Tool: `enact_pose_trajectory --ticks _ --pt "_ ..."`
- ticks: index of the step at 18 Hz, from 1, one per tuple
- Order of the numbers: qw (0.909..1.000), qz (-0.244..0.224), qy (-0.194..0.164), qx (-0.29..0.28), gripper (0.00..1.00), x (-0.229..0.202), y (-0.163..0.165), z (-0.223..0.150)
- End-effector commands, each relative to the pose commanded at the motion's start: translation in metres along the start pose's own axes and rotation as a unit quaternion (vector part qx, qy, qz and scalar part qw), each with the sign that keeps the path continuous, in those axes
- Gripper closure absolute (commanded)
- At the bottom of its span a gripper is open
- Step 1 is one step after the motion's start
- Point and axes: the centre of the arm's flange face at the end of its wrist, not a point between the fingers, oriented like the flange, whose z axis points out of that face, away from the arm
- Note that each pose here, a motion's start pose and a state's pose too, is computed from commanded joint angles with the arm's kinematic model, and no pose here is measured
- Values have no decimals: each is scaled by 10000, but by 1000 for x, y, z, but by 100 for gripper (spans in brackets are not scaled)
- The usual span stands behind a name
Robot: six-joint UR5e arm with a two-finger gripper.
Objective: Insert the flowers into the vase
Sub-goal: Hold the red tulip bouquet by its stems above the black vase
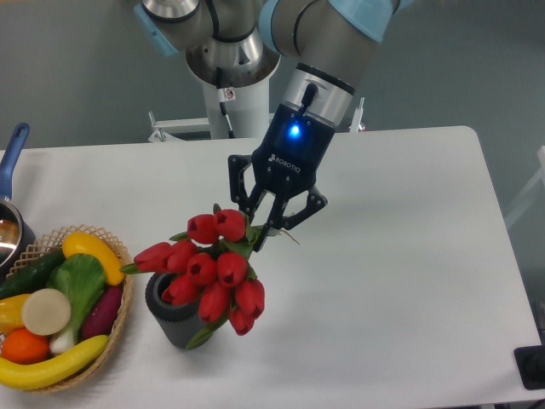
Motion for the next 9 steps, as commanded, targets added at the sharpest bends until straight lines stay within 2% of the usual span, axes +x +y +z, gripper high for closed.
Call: enact_pose_trajectory --ticks 3,9 --pt "9998 140 -146 22 69 0 0 1" --pt "9998 145 -128 58 69 -1 0 2"
